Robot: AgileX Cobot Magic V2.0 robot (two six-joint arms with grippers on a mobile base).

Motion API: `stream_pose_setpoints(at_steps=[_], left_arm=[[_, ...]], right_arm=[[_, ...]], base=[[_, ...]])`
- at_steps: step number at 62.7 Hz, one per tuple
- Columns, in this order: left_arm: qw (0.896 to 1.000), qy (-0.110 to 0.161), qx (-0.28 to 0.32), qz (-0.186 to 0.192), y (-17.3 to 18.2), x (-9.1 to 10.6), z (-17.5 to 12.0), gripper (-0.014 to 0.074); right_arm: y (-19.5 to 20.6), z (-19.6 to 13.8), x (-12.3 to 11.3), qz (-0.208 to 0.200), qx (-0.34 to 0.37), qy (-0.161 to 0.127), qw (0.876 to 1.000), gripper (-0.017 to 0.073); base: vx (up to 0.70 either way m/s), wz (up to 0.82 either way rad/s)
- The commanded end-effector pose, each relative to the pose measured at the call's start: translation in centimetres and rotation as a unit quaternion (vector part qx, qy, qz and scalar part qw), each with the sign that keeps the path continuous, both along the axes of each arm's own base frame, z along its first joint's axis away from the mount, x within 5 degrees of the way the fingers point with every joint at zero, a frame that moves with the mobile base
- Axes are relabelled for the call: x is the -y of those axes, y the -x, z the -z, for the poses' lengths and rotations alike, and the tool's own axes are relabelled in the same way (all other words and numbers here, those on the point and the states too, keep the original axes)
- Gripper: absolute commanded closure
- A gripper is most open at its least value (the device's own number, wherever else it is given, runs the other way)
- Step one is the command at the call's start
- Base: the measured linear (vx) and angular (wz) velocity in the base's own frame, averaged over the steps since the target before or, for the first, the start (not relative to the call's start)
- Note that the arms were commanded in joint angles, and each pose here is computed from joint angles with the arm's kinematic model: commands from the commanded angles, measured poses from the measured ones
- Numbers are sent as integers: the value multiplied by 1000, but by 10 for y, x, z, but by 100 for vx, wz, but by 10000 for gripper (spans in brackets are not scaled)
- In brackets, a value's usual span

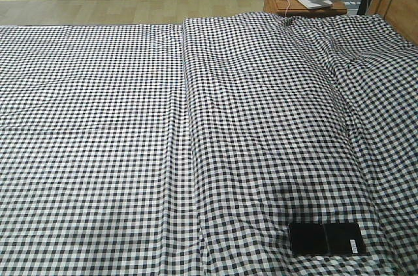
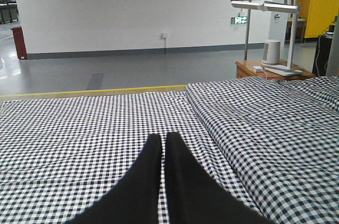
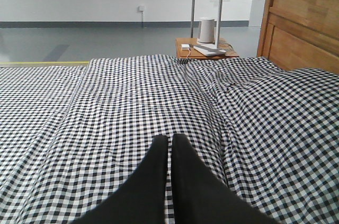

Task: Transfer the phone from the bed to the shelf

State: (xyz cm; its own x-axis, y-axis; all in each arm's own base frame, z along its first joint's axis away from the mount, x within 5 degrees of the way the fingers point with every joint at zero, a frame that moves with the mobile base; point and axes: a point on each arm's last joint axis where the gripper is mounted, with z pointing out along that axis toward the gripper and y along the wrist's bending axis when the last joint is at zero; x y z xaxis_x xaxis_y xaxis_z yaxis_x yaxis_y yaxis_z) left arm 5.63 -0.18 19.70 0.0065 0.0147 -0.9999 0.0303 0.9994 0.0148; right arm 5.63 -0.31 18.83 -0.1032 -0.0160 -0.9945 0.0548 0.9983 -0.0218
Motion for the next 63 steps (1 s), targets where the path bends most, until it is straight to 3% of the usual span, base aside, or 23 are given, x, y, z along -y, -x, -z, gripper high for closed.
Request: stream_pose_setpoints(at_steps=[1, 17, 26, 45, 63], left_arm=[[999, 11, 52, 2, 2, 0, -16, 592], [999, 11, 52, 2, 2, 0, -16, 592], [999, 11, 52, 2, 2, 0, -16, 592], [999, 11, 52, 2, 2, 0, -16, 592], [999, 11, 52, 2, 2, 0, -16, 592]], right_arm=[[0, -5, 0, 2, 38, 8, 999, 564], [0, -7, 0, 3, 50, -5, 999, 564], [1, -20, 0, 3, 119, -1, 993, 564], [14, -64, 0, 4, 291, 14, 957, 564], [43, -150, -2, 5, 393, 23, 919, 564]], base=[[0, 0], [0, 0], [0, 0], [0, 0], [0, 0]])
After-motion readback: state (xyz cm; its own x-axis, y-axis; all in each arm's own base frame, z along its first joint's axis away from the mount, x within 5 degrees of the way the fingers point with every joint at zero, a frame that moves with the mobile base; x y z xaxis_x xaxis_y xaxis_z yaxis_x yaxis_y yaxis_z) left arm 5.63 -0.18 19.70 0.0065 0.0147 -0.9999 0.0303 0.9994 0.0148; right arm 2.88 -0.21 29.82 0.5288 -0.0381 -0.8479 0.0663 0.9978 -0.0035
